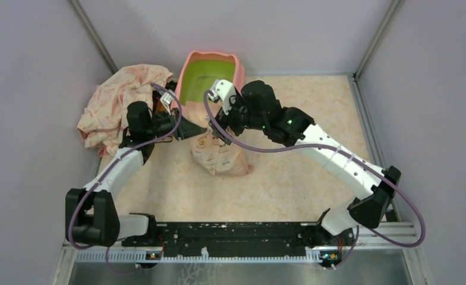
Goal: Fill the litter box with clean litter
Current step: Remove the clamp from the cat litter bag.
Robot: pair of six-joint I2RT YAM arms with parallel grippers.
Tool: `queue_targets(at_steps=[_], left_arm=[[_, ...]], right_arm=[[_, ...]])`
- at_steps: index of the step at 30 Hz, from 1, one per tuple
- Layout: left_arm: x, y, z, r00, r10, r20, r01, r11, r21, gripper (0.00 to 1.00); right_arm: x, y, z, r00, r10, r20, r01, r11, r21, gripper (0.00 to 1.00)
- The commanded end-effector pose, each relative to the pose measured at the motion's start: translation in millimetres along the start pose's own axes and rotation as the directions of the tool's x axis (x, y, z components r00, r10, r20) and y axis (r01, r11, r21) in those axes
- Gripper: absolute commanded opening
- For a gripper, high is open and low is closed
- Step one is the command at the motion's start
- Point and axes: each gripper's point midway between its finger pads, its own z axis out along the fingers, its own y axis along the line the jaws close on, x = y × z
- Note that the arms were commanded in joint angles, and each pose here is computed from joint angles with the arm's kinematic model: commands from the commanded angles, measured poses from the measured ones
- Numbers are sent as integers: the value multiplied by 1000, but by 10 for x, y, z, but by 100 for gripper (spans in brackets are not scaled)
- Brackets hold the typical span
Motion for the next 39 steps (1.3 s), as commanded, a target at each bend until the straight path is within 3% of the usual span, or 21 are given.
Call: queue_targets(at_steps=[1, 10, 12, 13, 14, 15, 16, 28, 39], left_arm=[[-401, -468, -71, 981, 179, 73, -187, 975, 120, 0], [-390, -539, -91, 981, 182, 74, -191, 971, 145, 0], [-381, -546, -94, 981, 181, 73, -191, 970, 149, 0], [-378, -550, -97, 980, 183, 73, -192, 970, 149, 0], [-377, -554, -99, 980, 184, 74, -193, 970, 150, 0], [-378, -560, -101, 980, 183, 73, -193, 970, 151, 0], [-378, -567, -103, 980, 185, 73, -194, 969, 153, 0], [-311, -612, -143, 980, 188, 64, -196, 968, 160, 0], [-246, -686, -185, 980, 193, 53, -200, 963, 180, 0]], right_arm=[[-338, 162, -44, 994, -40, 101, 48, 996, -70, 82], [-223, 223, 242, 997, -59, 57, 64, 994, -85, 82], [-224, 214, 289, 996, -61, 62, 66, 995, -82, 75], [-219, 216, 310, 996, -63, 59, 68, 994, -84, 66], [-205, 217, 327, 997, -64, 52, 68, 994, -88, 49], [-187, 202, 348, 997, -60, 44, 64, 994, -85, 20], [-167, 166, 354, 998, -49, 36, 52, 996, -73, 0], [46, -196, -128, 991, 63, 117, -62, 998, -8, 0], [298, -201, -240, 970, 139, 197, -134, 990, -41, 0]])
